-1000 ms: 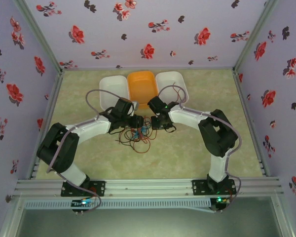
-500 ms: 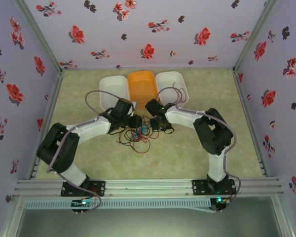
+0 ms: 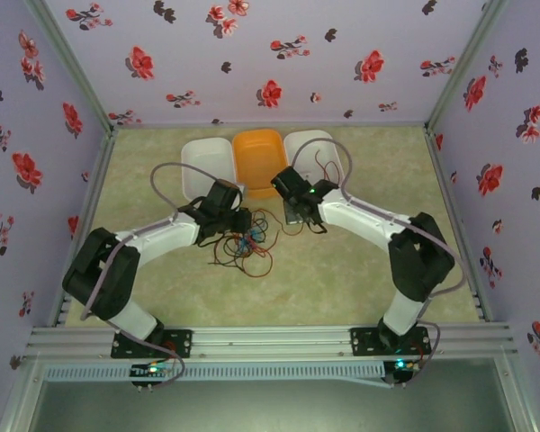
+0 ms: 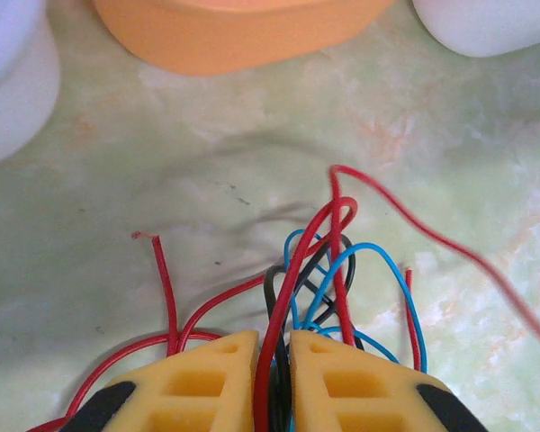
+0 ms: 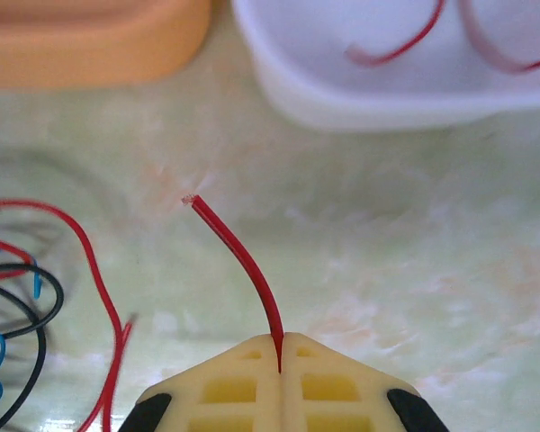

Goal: Untangle the cables

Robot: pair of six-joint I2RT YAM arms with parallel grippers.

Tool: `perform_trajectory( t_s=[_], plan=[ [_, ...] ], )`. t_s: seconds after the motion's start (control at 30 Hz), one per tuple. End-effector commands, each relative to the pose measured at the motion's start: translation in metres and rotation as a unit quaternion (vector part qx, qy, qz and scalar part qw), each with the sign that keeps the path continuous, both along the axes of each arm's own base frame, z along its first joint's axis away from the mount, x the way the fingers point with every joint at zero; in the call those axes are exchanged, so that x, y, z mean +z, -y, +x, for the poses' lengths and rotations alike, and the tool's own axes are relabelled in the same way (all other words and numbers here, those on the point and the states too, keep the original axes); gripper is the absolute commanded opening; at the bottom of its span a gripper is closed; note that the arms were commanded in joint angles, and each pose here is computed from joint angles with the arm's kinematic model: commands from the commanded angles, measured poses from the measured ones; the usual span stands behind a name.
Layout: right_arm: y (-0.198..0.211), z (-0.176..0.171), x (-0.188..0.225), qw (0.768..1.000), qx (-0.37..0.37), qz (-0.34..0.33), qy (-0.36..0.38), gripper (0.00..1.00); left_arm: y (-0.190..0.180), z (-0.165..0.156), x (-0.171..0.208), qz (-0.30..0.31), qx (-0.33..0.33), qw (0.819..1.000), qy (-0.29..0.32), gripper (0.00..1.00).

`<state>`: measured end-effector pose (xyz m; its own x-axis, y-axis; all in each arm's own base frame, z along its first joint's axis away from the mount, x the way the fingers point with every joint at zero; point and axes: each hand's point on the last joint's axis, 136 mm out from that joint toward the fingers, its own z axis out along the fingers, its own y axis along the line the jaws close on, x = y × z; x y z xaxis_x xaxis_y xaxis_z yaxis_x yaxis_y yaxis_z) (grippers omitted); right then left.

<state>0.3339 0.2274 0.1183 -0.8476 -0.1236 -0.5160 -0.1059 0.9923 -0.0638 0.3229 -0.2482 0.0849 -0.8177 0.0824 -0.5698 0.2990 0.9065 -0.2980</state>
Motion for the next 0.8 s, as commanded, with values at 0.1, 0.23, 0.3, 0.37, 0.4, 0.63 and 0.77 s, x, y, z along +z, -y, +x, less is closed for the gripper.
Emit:
perform_trajectory(
  t_s=[0.1,0.23,0.3,0.37,0.4,0.63,0.77],
  plan=[
    [0.025,0.014,0.078,0.993,-0.012,-0.034,0.114,0.0,-0.011,0.002,0.003,0.026,0.0,0.999,0.024,0.16],
    [0.029,0.018,0.122,0.985,-0.01,-0.019,0.17,0.0,-0.012,0.002,0.0,0.027,-0.001,0.999,0.022,0.16],
    [0.03,0.02,0.143,0.98,-0.01,-0.008,0.199,0.0,-0.012,0.002,-0.002,0.028,-0.002,0.999,0.02,0.15],
    [0.033,0.022,0.165,0.973,-0.015,0.003,0.23,0.0,-0.011,0.001,-0.002,0.029,-0.003,0.999,0.02,0.15],
    [0.034,0.022,0.177,0.969,-0.016,0.009,0.246,0.0,-0.011,0.001,-0.003,0.03,-0.005,0.999,0.019,0.15],
    [0.041,0.028,0.255,0.943,-0.015,0.01,0.334,0.0,-0.005,-0.003,-0.004,0.032,-0.015,0.999,0.018,0.15],
    [0.042,0.041,0.283,0.934,-0.015,-0.036,0.356,0.0,0.001,-0.004,0.0,0.03,-0.022,0.999,0.025,0.15]
  ],
)
